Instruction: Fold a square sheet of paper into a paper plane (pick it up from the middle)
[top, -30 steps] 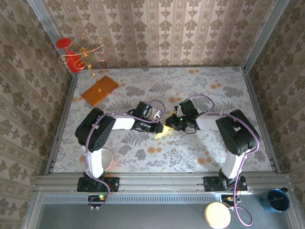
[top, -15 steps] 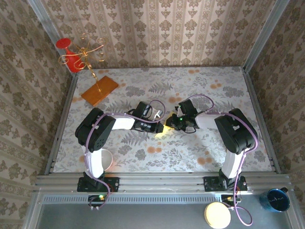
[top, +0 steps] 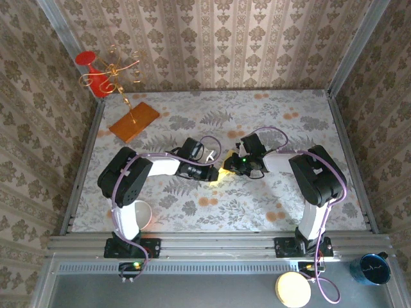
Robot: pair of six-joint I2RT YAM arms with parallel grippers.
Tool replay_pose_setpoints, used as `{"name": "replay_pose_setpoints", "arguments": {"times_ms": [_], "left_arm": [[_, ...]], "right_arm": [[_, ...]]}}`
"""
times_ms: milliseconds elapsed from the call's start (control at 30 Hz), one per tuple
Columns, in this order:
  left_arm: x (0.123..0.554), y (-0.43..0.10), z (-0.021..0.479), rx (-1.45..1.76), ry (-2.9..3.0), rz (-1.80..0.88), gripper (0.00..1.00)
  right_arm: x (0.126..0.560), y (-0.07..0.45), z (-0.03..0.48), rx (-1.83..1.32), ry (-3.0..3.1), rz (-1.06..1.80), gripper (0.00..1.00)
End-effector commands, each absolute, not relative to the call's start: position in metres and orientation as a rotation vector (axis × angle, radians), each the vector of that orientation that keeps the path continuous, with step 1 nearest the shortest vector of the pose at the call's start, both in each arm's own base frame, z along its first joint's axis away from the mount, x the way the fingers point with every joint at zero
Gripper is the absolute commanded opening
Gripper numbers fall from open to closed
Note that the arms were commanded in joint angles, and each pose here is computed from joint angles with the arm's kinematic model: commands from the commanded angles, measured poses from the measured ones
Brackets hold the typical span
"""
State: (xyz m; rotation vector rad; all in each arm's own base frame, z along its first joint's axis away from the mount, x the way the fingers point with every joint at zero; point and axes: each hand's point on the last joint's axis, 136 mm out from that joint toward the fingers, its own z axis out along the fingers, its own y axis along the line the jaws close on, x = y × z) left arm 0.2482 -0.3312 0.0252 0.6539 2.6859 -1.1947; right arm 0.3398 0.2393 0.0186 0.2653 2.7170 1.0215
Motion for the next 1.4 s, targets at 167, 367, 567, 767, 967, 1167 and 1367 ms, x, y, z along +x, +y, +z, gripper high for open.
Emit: {"name": "replay_pose_setpoints", "arguments": {"times_ms": [167,367,567,767,967,1167,1367], "left_arm": [[0.222,-0.302,0.008,0.614,2.853,-1.088,0.14],[0.223,-0.303,0.009,0.613,2.854,-1.093,0.14],[0.232,-0.313,0.036,0.608,2.775,-1.135,0.19],[0.243,-0.31,0.049,0.564,2.743,-1.073,0.21],[0.255,-0.319,0.082,0.589,2.614,-1.057,0.18],[0.248,-0.342,0.067,0.666,2.658,-1.065,0.08],[0.251,-0.349,0.048,0.663,2.73,-1.023,0.04]], "right_arm": [[0.339,0.224,-0.002,0.315,2.779,0.918,0.23],[0.338,0.224,-0.004,0.32,2.787,0.916,0.23],[0.337,0.225,-0.003,0.314,2.786,0.931,0.23],[0.337,0.227,-0.002,0.302,2.781,0.95,0.23],[0.336,0.227,-0.003,0.304,2.784,0.951,0.22],[0.336,0.228,-0.004,0.309,2.783,0.963,0.2],[0.334,0.228,-0.004,0.306,2.789,0.965,0.19]]}}
